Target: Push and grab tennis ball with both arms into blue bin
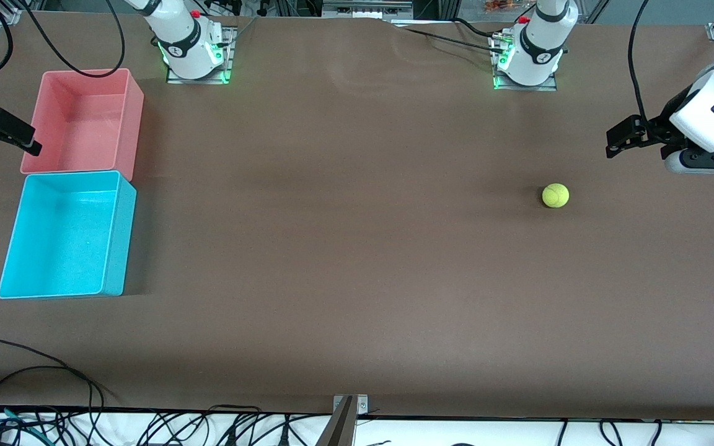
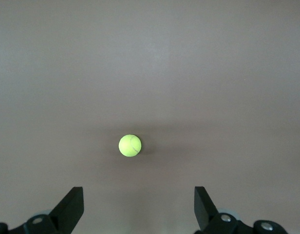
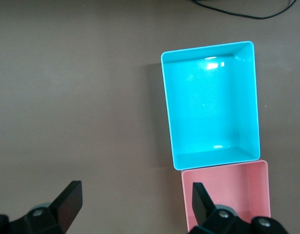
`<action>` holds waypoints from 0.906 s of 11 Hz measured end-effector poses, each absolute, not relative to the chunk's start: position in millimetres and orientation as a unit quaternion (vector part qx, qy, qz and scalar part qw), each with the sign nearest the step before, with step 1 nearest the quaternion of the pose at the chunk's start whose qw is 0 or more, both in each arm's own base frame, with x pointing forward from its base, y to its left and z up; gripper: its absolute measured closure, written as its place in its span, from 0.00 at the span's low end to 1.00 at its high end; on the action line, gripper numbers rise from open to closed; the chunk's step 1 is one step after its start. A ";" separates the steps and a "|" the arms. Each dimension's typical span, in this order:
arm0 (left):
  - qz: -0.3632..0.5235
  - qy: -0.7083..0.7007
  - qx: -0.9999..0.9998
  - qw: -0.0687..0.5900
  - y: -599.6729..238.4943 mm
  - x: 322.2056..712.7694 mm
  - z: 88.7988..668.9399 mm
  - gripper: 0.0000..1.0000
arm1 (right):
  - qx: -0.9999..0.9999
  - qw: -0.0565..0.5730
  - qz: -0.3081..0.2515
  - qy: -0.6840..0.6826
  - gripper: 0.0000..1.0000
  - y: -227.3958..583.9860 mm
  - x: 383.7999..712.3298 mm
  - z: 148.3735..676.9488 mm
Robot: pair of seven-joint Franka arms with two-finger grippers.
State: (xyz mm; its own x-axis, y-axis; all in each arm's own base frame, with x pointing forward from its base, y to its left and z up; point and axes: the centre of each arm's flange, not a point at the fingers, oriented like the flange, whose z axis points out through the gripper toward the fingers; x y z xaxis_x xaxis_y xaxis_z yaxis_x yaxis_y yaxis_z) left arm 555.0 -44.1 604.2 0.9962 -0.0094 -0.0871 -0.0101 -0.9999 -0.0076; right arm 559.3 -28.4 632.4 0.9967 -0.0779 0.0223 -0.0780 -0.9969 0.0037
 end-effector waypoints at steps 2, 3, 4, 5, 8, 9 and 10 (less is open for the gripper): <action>0.044 0.005 -0.999 0.004 -44.6 555.0 604.2 0.00 | 0.999 0.002 0.011 -0.039 0.00 -28.4 559.3 632.4; 0.044 0.006 -0.999 0.004 -44.9 554.9 604.2 0.00 | 0.999 0.002 0.011 -0.039 0.00 -28.4 559.3 632.4; 0.044 0.006 -0.999 0.004 -44.9 554.9 604.2 0.00 | 0.999 0.002 0.011 -0.039 0.00 -28.4 559.3 632.4; 0.044 0.006 -0.999 0.004 -44.9 554.9 604.2 0.00 | 0.999 0.002 0.011 -0.039 0.00 -28.4 559.3 632.4; 0.045 0.005 -0.999 0.004 -44.2 554.8 604.0 0.00 | 0.999 0.002 0.011 -0.039 0.00 -28.4 559.3 632.4; 0.045 0.005 -0.999 0.004 -43.8 554.6 603.9 0.00 | 0.999 0.002 0.011 -0.039 0.00 -28.4 559.3 632.4; 0.046 0.005 -0.999 0.004 -43.7 554.4 603.8 0.05 | 0.999 0.002 0.011 -0.039 0.00 -28.4 559.3 632.4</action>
